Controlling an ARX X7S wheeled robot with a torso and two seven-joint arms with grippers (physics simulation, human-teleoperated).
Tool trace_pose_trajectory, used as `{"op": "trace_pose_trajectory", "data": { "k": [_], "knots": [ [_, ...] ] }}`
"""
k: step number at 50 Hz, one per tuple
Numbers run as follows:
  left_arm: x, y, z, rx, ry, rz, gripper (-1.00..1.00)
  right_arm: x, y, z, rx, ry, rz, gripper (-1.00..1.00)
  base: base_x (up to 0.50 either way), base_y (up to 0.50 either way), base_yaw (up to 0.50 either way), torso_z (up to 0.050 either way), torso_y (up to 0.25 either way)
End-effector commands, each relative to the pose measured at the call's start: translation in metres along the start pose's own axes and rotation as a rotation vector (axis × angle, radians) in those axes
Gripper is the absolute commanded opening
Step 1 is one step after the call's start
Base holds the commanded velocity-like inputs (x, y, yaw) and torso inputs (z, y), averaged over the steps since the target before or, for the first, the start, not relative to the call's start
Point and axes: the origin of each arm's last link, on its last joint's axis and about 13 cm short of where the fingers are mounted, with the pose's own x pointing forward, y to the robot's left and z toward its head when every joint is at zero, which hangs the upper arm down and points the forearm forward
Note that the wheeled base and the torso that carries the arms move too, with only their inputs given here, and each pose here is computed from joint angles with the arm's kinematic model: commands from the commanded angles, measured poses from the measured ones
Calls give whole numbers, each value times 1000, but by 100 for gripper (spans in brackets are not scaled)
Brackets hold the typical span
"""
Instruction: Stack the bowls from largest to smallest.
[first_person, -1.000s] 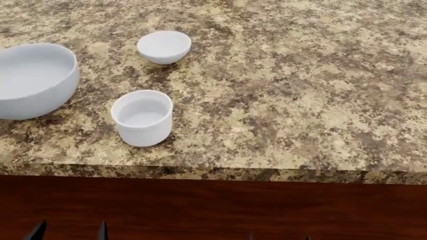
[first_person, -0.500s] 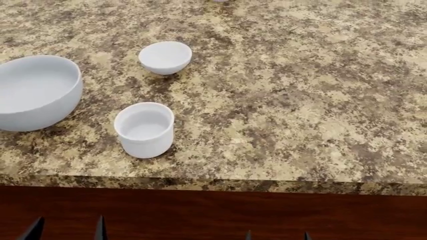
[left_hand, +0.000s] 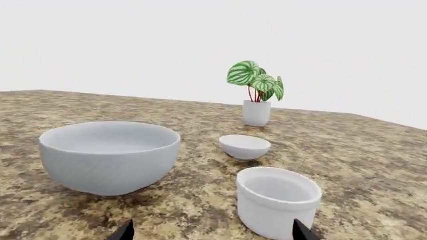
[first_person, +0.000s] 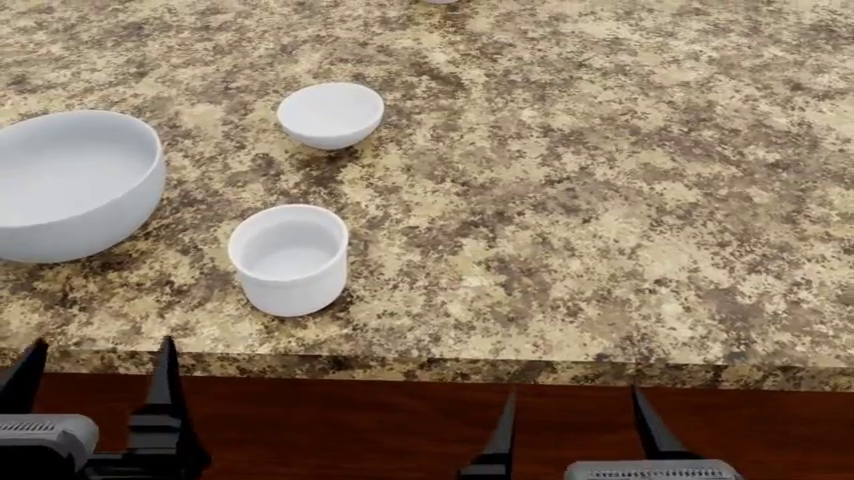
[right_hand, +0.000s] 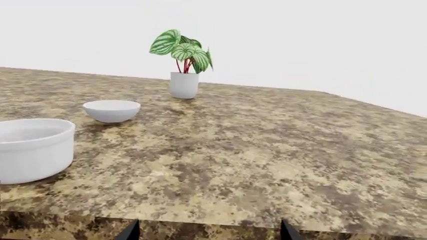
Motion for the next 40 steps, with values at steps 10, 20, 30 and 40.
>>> {"op": "trace_pose_trajectory", "data": {
  "k": [10,20,30,40],
  "knots": [
    [55,14,81,23,-181,-17,100,39,-24,59,-80,-78,-24,100,0,0,0,0,0],
    [80,17,121,42,-285,-15,100,59,-37,93,-138,-129,-48,100,0,0,0,0,0],
    [98,20,183,63,-452,-19,100,67,-37,103,-156,-139,-42,100,0,0,0,0,0],
    [102,22,218,72,-531,-25,100,74,-36,108,-148,-126,-32,100,0,0,0,0,0]
  ]
}}
